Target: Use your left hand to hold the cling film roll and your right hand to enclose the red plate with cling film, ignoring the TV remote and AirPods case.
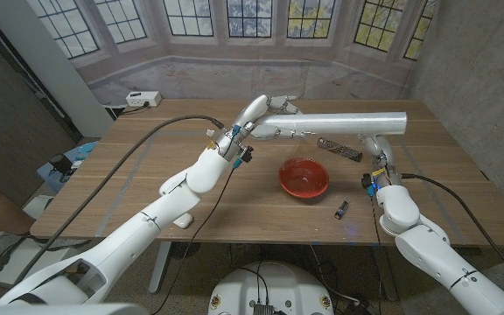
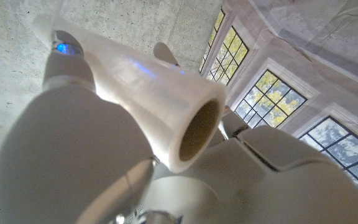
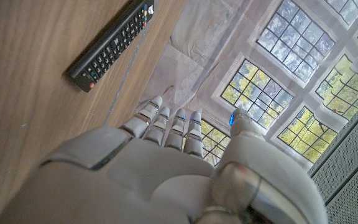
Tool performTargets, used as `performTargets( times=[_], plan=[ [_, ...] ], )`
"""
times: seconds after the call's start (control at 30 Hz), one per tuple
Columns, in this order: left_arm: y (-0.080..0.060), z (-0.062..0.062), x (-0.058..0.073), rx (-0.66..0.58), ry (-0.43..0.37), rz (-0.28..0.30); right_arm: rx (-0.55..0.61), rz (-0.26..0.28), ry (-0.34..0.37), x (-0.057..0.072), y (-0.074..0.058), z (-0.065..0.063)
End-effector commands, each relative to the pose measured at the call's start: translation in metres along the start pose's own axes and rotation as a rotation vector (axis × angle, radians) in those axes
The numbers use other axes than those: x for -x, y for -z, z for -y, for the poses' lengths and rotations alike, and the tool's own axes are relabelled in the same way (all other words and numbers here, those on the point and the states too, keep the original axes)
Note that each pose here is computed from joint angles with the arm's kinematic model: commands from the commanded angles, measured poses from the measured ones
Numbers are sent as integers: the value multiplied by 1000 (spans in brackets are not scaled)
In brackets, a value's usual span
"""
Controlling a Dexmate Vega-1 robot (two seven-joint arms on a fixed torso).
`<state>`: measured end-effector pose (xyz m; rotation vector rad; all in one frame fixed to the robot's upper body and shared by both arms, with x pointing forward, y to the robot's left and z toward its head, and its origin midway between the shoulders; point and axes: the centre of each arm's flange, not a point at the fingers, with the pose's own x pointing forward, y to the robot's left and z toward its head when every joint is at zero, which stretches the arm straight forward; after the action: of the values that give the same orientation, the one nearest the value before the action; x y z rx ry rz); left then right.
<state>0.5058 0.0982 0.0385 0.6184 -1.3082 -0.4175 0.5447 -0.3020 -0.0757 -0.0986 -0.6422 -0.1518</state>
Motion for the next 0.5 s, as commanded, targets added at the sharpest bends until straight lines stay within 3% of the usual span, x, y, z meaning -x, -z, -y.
performTargets(
  times=[0.03,0.5],
  plan=[
    [-9,8,8,103,48,-66,2,-4,11,5,1,2],
    [-31,-1,13,131,80,-161,0,0,-7,0,1,2]
  ],
)
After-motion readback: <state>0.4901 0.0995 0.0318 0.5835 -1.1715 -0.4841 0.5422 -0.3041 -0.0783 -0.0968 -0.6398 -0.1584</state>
